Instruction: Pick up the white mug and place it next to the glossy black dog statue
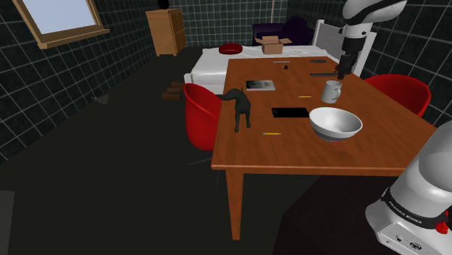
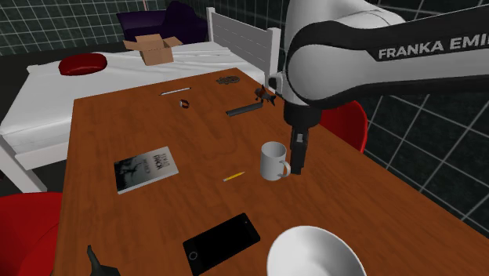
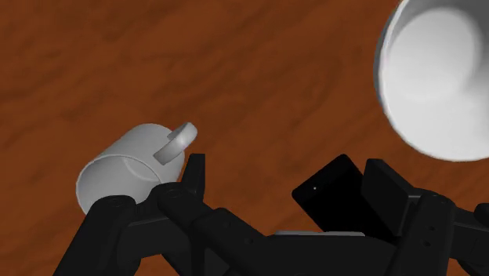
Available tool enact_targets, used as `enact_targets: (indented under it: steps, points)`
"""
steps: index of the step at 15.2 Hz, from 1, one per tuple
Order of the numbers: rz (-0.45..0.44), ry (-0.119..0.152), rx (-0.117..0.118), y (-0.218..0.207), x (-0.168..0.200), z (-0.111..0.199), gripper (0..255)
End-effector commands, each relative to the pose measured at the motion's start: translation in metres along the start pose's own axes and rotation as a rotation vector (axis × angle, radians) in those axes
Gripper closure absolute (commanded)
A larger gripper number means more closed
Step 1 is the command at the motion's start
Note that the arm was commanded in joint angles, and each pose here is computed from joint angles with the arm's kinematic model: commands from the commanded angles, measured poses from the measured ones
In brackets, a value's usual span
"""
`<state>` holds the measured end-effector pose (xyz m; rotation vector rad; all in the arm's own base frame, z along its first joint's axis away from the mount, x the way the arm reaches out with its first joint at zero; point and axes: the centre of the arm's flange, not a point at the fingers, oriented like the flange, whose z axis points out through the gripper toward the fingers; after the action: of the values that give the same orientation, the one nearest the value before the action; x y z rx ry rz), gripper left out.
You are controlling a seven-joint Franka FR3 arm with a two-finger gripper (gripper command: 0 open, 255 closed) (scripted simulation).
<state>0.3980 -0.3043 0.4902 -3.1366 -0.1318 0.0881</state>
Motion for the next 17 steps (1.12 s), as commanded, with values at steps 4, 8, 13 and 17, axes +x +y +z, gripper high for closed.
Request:
enact_targets:
  steps: [4, 8, 13, 17]
  points:
    - [-0.025, 0.002, 0.005, 0.057, 0.022, 0.027, 0]
    - [-0.044, 0.004, 0.011, 0.103, 0.042, 0.047, 0]
    - [-0.067, 0.006, 0.017, 0.159, 0.067, 0.072, 0]
    - [-0.069, 0.006, 0.018, 0.164, 0.07, 0.09, 0]
